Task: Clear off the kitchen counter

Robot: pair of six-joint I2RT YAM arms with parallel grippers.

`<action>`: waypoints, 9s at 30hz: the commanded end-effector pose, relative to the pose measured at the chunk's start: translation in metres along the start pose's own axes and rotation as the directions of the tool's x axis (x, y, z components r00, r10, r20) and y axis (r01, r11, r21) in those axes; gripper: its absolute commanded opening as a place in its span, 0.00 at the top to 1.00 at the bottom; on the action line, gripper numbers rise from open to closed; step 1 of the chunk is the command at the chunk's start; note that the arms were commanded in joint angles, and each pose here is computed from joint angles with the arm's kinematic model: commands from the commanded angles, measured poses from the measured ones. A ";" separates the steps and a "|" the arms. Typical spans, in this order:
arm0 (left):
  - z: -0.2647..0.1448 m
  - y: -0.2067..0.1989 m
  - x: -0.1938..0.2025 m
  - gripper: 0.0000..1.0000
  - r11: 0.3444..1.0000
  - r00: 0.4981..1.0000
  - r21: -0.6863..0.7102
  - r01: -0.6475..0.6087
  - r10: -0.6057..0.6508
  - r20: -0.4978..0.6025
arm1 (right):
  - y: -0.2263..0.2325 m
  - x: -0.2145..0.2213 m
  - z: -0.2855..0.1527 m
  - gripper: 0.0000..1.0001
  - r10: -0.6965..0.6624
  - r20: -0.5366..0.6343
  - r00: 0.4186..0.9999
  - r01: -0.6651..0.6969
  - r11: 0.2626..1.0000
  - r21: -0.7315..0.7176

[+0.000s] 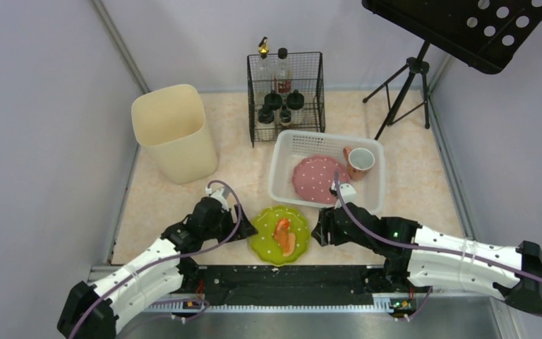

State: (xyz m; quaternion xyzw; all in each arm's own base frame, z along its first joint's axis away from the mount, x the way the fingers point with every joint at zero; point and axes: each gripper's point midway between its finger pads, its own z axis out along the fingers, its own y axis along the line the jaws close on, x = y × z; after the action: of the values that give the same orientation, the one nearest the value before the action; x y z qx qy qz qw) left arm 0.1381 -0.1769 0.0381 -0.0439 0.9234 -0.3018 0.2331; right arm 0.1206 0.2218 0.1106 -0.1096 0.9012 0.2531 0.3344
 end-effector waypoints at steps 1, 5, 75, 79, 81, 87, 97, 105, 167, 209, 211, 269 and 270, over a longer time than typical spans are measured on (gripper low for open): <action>0.003 -0.021 -0.012 0.22 0.982 0.999 0.182 0.038 -0.039 0.005 | 0.004 0.009 -0.005 0.44 0.013 -0.034 0.999 -0.015 0.999 -0.038; 0.008 -0.016 -0.005 0.23 0.978 0.997 0.195 0.072 -0.067 -0.035 | 0.000 0.017 -0.002 0.45 0.024 -0.050 0.998 -0.026 0.999 -0.033; 0.012 0.009 0.042 0.27 0.968 0.974 0.177 0.179 -0.149 -0.171 | -0.058 0.092 0.070 1.00 0.305 -0.023 0.952 -0.301 0.947 0.115; 0.013 0.010 0.049 0.27 0.964 0.965 0.174 0.202 -0.166 -0.202 | -0.062 0.096 0.069 1.00 0.307 -0.024 0.951 -0.302 0.945 0.122; 0.013 0.010 0.050 0.27 0.963 0.964 0.173 0.208 -0.172 -0.204 | -0.063 0.097 0.069 1.00 0.306 -0.026 0.952 -0.301 0.945 0.126; 0.012 0.008 0.056 0.30 0.954 0.953 0.185 0.237 -0.191 -0.235 | -0.068 0.102 0.069 1.00 0.299 -0.036 0.954 -0.292 0.947 0.132; 0.017 0.011 0.067 0.33 0.946 0.937 0.178 0.273 -0.219 -0.270 | -0.071 0.112 0.069 1.00 0.311 -0.050 0.949 -0.304 0.946 0.109; 0.023 0.006 0.072 0.36 0.933 0.918 0.190 0.305 -0.235 -0.319 | -0.072 0.115 0.067 1.00 0.323 -0.046 0.945 -0.319 0.944 0.083; 0.009 -0.036 0.054 1.00 0.889 0.948 0.367 0.274 -0.185 -0.258 | -0.053 0.076 0.042 0.52 0.311 0.015 0.950 -0.312 0.950 0.021; -0.121 -0.148 -0.050 1.00 0.770 0.985 0.636 0.050 -0.142 0.095 | -0.034 0.034 0.022 0.50 0.257 0.071 0.964 -0.260 0.965 0.031; -0.128 -0.159 -0.061 1.00 0.762 0.985 0.648 0.027 -0.132 0.114 | -0.033 0.033 0.021 0.50 0.253 0.071 0.965 -0.255 0.967 0.026; -0.288 -0.038 -0.405 1.00 0.938 0.590 0.296 0.180 -0.343 0.731 | -0.013 0.044 0.012 0.49 0.184 0.017 0.983 -0.180 0.973 -0.147; -0.291 -0.035 -0.404 1.00 0.945 0.578 0.265 0.190 -0.325 0.748 | -0.013 0.045 0.012 0.49 0.181 0.016 0.983 -0.177 0.973 -0.149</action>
State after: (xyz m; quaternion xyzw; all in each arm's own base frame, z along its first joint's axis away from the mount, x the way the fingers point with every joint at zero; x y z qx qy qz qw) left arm 0.3764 0.0287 0.3737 -0.3503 0.6900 -0.4308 0.4643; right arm 0.1008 0.2066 0.0576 -0.0325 0.8940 0.3229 0.3090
